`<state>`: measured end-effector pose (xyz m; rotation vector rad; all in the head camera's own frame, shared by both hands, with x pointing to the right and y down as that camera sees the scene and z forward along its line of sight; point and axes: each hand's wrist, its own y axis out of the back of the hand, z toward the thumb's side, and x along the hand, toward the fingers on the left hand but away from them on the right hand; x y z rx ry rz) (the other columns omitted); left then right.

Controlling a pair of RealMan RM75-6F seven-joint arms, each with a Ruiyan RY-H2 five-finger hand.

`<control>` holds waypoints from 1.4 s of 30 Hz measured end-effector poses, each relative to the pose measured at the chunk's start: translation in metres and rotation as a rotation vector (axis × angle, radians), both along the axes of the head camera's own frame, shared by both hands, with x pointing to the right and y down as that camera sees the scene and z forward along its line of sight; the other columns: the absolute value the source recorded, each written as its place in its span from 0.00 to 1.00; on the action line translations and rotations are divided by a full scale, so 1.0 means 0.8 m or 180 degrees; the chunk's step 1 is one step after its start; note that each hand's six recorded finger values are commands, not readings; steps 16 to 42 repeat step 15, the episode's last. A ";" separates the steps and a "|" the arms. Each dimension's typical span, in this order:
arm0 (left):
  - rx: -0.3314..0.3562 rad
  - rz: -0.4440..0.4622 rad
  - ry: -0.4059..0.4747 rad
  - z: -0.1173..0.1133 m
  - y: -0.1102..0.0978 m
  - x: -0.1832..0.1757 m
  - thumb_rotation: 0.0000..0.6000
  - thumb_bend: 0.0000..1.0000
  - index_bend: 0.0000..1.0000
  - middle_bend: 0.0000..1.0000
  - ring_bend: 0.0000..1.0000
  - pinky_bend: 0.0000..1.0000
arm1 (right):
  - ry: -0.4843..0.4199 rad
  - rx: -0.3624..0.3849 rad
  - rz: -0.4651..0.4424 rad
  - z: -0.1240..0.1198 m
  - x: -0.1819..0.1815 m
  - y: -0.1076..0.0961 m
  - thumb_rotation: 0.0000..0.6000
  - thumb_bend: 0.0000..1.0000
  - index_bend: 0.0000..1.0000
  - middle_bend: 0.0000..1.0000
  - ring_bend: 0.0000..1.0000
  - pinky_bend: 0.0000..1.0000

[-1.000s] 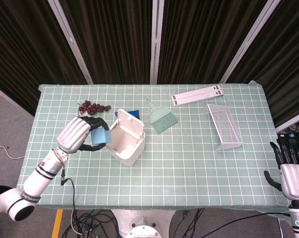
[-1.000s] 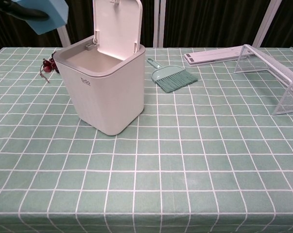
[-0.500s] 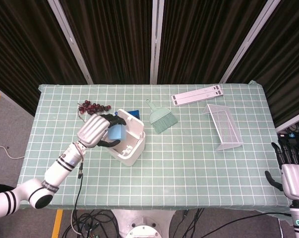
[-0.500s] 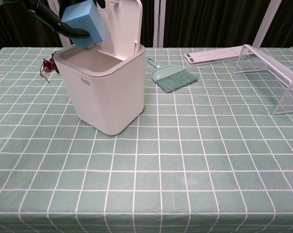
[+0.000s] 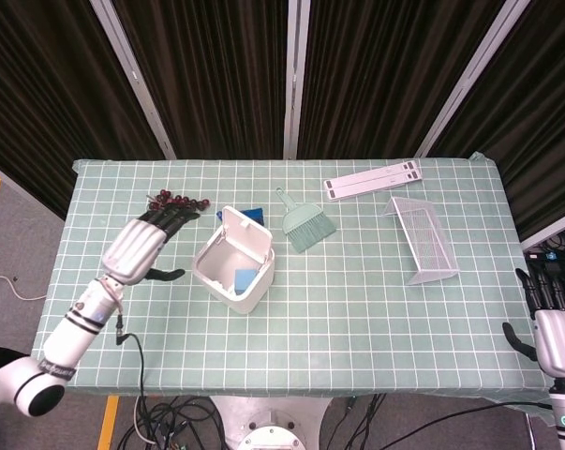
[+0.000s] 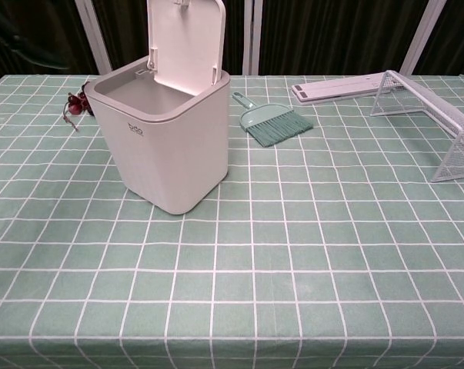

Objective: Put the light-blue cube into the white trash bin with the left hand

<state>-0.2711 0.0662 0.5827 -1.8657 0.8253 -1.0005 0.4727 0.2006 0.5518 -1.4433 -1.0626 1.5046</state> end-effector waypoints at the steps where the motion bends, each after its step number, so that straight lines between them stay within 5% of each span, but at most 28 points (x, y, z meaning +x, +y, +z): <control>1: 0.0023 -0.0058 -0.0062 -0.001 0.006 -0.013 1.00 0.05 0.18 0.16 0.12 0.31 | -0.0001 0.0008 0.0002 -0.001 0.000 0.000 1.00 0.22 0.00 0.00 0.00 0.00; 8: 0.0407 -0.0424 -0.0698 -0.006 0.077 -0.111 1.00 0.07 0.22 0.16 0.12 0.28 | -0.0003 0.0017 0.0023 -0.001 0.001 0.005 1.00 0.22 0.00 0.00 0.00 0.00; 15: 0.0266 -0.0876 -0.1133 0.023 0.183 -0.186 1.00 0.07 0.21 0.16 0.12 0.27 | -0.0044 -0.0053 0.0004 0.012 -0.004 0.011 1.00 0.22 0.00 0.00 0.00 0.00; 42: 0.0266 -0.0876 -0.1133 0.023 0.183 -0.186 1.00 0.07 0.21 0.16 0.12 0.27 | -0.0044 -0.0053 0.0004 0.012 -0.004 0.011 1.00 0.22 0.00 0.00 0.00 0.00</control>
